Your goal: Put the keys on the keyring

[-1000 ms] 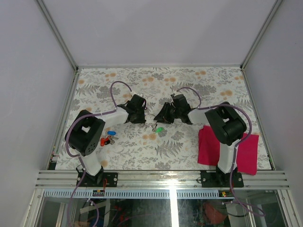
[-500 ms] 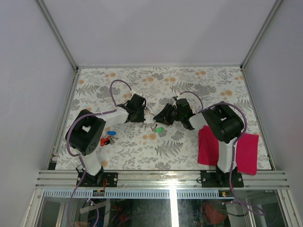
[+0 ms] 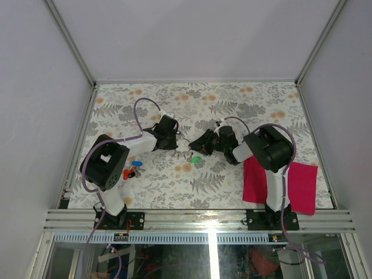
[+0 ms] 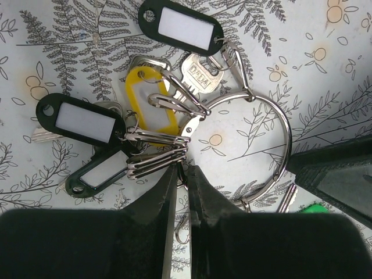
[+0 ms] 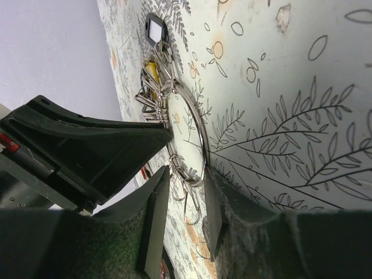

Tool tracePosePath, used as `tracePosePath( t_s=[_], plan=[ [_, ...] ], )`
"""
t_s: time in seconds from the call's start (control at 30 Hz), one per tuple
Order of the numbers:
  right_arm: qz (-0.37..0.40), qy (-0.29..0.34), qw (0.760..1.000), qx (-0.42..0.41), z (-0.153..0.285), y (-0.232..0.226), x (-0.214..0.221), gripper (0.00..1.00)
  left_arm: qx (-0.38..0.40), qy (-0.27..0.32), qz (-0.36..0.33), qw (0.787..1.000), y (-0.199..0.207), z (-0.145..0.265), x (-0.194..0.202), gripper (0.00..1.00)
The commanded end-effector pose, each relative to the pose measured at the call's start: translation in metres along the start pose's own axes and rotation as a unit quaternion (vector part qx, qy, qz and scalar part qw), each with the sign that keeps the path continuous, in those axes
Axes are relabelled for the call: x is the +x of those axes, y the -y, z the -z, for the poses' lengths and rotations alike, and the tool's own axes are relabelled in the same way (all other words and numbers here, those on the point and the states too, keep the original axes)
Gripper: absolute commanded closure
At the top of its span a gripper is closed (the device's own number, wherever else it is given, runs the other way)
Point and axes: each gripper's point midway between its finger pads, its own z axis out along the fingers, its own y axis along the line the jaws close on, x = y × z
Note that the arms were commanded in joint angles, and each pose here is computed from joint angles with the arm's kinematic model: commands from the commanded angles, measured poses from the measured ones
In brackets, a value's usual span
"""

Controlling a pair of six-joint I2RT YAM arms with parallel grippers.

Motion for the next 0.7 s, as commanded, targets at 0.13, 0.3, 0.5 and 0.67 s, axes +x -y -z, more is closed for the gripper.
tracePosePath(
  t_s=[0.13, 0.3, 0.5, 0.67],
  plan=[
    [0.022, 0.006, 0.993, -0.115, -0.005, -0.048, 0.001, 0.67, 0.073, -0.1, 0.015, 0.992, 0.018, -0.009, 0.067, 0.92],
    [0.02, 0.006, 0.992, -0.122, -0.004, -0.048, 0.002, 0.66, 0.093, -0.1, 0.021, 0.99, 0.025, -0.006, 0.068, 0.92],
    [0.032, 0.009, 0.99, -0.138, -0.001, -0.057, 0.001, 0.65, 0.13, -0.105, 0.029, 0.986, 0.038, -0.002, 0.071, 0.91],
    [0.042, 0.013, 0.985, -0.168, 0.005, -0.069, 0.001, 0.69, 0.149, -0.104, 0.033, 0.983, 0.044, 0.001, 0.072, 0.91]
  ],
)
